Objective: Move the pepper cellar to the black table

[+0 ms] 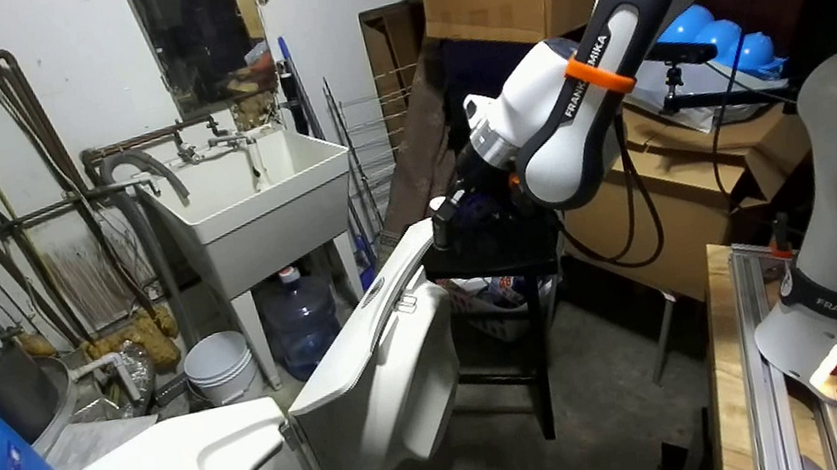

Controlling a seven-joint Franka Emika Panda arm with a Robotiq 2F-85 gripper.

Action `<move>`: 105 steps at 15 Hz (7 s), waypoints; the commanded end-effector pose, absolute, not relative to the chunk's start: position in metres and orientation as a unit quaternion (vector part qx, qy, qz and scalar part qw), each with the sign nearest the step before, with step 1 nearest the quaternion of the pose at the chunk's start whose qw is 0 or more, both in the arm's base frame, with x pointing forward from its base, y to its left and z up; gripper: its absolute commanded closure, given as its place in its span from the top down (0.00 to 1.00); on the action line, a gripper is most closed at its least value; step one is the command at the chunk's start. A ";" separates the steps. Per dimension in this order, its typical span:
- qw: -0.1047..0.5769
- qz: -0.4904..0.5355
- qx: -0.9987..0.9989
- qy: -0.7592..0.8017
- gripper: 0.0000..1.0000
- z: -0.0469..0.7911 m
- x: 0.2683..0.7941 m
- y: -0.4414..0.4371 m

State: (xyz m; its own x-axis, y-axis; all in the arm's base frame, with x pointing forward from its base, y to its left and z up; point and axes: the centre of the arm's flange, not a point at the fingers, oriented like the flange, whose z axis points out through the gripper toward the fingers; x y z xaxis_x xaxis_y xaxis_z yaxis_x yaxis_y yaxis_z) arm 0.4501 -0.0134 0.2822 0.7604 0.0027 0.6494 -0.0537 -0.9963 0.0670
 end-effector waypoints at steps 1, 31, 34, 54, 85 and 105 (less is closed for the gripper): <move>0.046 0.344 0.937 -0.032 0.45 0.276 0.439 -0.020; 0.122 0.204 0.874 -0.425 0.20 0.173 0.528 -0.383; 0.099 0.176 0.882 -0.425 0.20 0.150 0.575 -0.388; 0.151 0.173 0.897 -0.377 0.45 0.107 0.642 -0.378; 0.113 0.255 0.909 -0.308 0.98 0.028 0.688 -0.321; 0.174 0.494 0.828 -0.202 1.00 0.241 0.575 -0.313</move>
